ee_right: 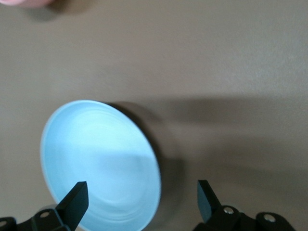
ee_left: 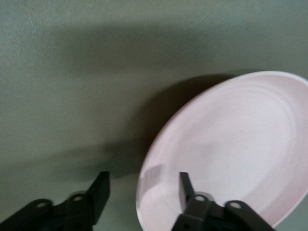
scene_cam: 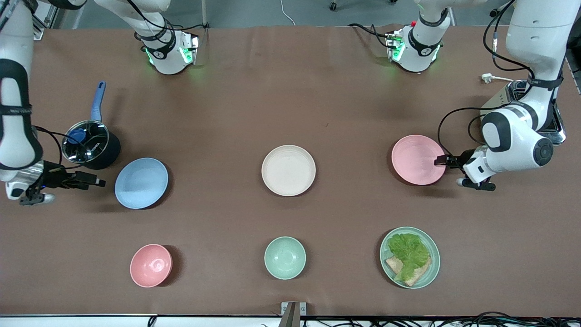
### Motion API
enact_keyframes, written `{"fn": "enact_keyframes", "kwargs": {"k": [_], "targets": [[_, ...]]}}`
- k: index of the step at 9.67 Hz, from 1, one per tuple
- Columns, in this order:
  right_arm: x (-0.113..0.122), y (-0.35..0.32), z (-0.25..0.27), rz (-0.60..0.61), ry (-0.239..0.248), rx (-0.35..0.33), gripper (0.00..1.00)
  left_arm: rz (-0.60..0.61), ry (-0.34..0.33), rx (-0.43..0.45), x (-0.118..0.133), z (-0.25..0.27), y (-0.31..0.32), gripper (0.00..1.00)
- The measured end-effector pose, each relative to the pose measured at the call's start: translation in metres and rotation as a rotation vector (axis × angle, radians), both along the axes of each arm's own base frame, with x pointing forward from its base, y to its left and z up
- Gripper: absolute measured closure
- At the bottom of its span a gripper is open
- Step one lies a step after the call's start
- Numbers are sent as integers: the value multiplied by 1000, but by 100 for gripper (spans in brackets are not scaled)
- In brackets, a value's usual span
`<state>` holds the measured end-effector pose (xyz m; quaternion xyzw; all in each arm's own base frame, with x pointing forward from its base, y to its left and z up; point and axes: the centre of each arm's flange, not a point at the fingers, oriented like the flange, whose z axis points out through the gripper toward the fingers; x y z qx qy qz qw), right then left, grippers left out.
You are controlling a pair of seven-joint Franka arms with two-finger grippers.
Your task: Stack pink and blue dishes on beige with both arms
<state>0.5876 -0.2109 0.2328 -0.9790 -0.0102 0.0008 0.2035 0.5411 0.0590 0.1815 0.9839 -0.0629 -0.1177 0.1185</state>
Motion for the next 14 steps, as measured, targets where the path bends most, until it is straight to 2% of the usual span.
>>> {"fn": "enact_keyframes", "kwargs": {"k": [2, 3, 4, 5, 6, 7, 9, 10, 12, 13, 14], "targets": [[-11, 3, -30, -20, 0, 30, 7, 6, 2, 0, -1, -1, 3, 74], [-17, 5, -46, -28, -7, 60, 13, 9, -3, 0, -1, 2, 4, 89], [-20, 7, -55, -37, -7, 76, 22, 5, -16, -8, 1, 14, 4, 96], [-22, 7, -59, -40, -4, 81, 26, -3, -32, -19, 4, 32, -1, 96], [-23, 8, -61, -40, 1, 84, 44, -24, -46, -38, 6, 53, -15, 96], [-24, 9, -62, -40, 4, 88, 58, -38, -59, -54, 8, 75, -39, 96], [-24, 9, -62, -41, 5, 90, 90, -43, -63, -69, 7, 104, -120, 96], [-23, 9, -62, -43, 3, 91, 96, -28, -56, -68, 3, 108, -169, 96], [-12, 9, -47, -61, 9, 116, 96, 40, -77, -75, -12, 105, -266, 96], [2, 10, -21, -64, 53, 140, 96, 80, -90, -91, -20, 97, -303, 96], [20, 12, 20, -73, 119, 123, 96, 118, -91, -110, -26, 90, -334, 96]]}}
